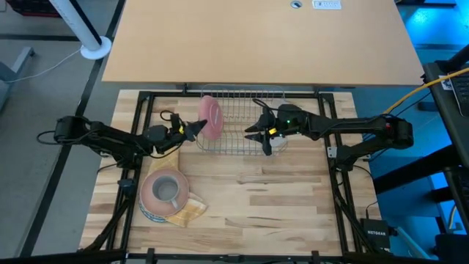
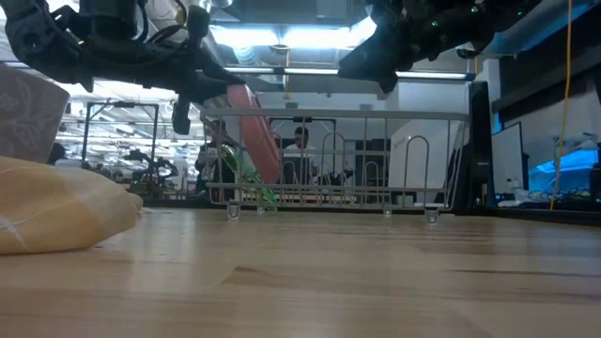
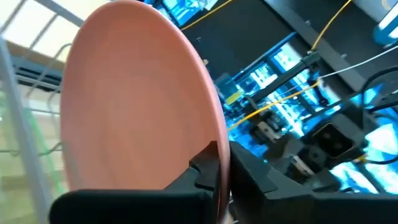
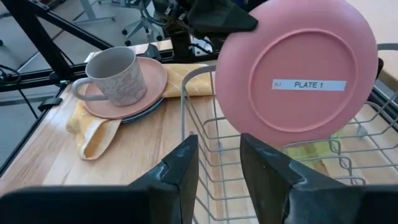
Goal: Sort dishes
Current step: Put the pink plate into the dish rack
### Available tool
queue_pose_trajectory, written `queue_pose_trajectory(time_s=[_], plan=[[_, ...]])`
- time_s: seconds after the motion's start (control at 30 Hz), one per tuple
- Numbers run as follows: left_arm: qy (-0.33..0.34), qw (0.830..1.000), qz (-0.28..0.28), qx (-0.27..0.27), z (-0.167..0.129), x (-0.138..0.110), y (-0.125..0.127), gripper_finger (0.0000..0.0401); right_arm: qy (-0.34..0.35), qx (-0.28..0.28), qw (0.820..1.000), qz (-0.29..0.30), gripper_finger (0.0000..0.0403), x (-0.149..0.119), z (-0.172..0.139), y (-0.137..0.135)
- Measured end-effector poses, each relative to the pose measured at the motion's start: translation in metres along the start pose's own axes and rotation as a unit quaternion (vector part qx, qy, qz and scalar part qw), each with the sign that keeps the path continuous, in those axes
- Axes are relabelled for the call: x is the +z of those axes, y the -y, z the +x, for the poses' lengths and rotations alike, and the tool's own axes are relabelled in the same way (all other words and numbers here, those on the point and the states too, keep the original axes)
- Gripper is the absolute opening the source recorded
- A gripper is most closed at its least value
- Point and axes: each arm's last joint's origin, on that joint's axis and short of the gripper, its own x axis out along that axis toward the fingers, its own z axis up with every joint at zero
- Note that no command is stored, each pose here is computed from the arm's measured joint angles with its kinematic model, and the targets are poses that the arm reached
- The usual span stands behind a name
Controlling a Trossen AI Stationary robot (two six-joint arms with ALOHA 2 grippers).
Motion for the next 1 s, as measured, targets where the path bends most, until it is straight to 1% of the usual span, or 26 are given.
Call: queue_pose_trajectory(time_s=[0.2, 0.4, 0.53, 0.6, 0.7, 0.77, 1.0], plan=[[0.017, 1.0, 0.0, 0.022, 0.002, 0.004, -0.005, 0.004, -0.004, 0.014, 1.0, -0.003, 0.0122, -0.001, 0.002, -0.007], [0.046, 0.998, 0.006, 0.045, 0.005, 0.009, -0.01, 0.0075, -0.006, 0.028, 1.0, -0.007, 0.0122, -0.001, 0.003, -0.013], [0.047, 0.998, 0.009, 0.051, 0.005, 0.011, -0.012, 0.0098, -0.006, 0.028, 1.0, -0.007, 0.0122, -0.001, 0.003, -0.013], [0.035, 0.998, 0.013, 0.051, 0.005, 0.009, -0.013, 0.0106, -0.006, 0.028, 1.0, -0.007, 0.0122, -0.001, 0.003, -0.013], [0.007, 0.997, 0.043, 0.06, 0.005, 0.006, -0.016, 0.011, -0.006, 0.028, 1.0, -0.007, 0.0122, -0.001, 0.003, -0.013], [0.0, 0.996, 0.053, 0.066, 0.005, 0.005, -0.018, 0.0111, -0.007, 0.028, 1.0, -0.007, 0.0122, -0.001, 0.003, -0.013], [0.017, 0.995, 0.058, 0.075, 0.006, 0.014, -0.02, 0.0111, -0.02, 0.027, 0.999, -0.004, 0.0122, -0.004, 0.002, -0.013]])
